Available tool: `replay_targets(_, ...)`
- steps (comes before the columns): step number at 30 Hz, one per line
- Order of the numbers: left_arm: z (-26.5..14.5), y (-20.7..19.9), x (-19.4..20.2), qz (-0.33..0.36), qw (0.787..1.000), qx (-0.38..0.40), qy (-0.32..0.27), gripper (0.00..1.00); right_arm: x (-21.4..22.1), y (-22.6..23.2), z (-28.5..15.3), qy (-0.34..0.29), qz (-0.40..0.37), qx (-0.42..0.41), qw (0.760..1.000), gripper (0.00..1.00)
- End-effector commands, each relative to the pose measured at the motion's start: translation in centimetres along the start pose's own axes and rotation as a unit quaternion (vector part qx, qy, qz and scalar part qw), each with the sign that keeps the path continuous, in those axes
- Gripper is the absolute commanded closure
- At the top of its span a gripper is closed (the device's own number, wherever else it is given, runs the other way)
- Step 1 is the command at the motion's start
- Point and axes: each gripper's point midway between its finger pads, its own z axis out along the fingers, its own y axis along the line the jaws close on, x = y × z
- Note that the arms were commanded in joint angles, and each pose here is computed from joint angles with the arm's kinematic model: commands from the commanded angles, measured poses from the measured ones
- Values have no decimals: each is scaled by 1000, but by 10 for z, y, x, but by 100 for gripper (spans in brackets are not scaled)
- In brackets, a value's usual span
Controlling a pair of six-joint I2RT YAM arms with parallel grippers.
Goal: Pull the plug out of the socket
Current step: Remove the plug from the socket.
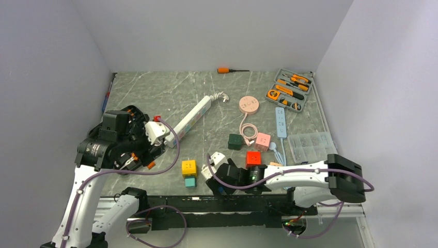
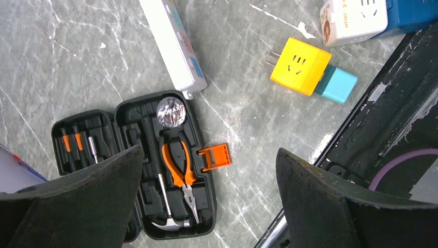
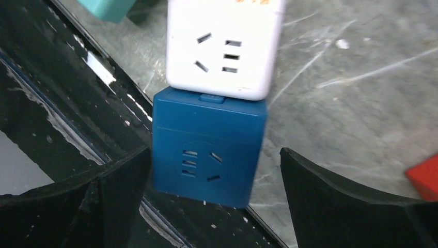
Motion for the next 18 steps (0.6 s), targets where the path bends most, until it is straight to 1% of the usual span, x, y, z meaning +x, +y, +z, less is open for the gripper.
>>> replay_targets(1, 5, 1, -17, 9, 999, 14, -35, 1, -33, -10, -22, -61, 17, 28, 998, 6)
replay_targets(3, 6, 3, -21, 8, 999, 17, -36, 1, -33, -14, -21, -56, 19, 44, 997, 8)
replay_targets(7, 10, 4, -22, 15, 999, 17, -38, 1, -27, -20, -5, -46, 18, 65, 997, 5)
replay_targets(10, 10, 2, -20, 18, 999, 21, -35, 0, -21, -26, 8, -52, 30, 81, 995, 6)
replay_targets(14, 8, -1, -20, 32, 999, 21, -38, 1, -22, -28, 16, -63, 25, 87, 994, 8)
replay_targets(15, 7, -2, -21, 34, 998, 21, -39, 1, -22, -30, 18, -62, 20, 93, 994, 11)
replay_targets(16, 6, -3, -22, 35, 998, 23, -41, 1, -23, -32, 17, -63, 14, 100, 993, 17)
replay_targets(18, 5, -5, -25, 39, 998, 27, -50, 1, -33, -33, 15, -75, 3, 105, 992, 38)
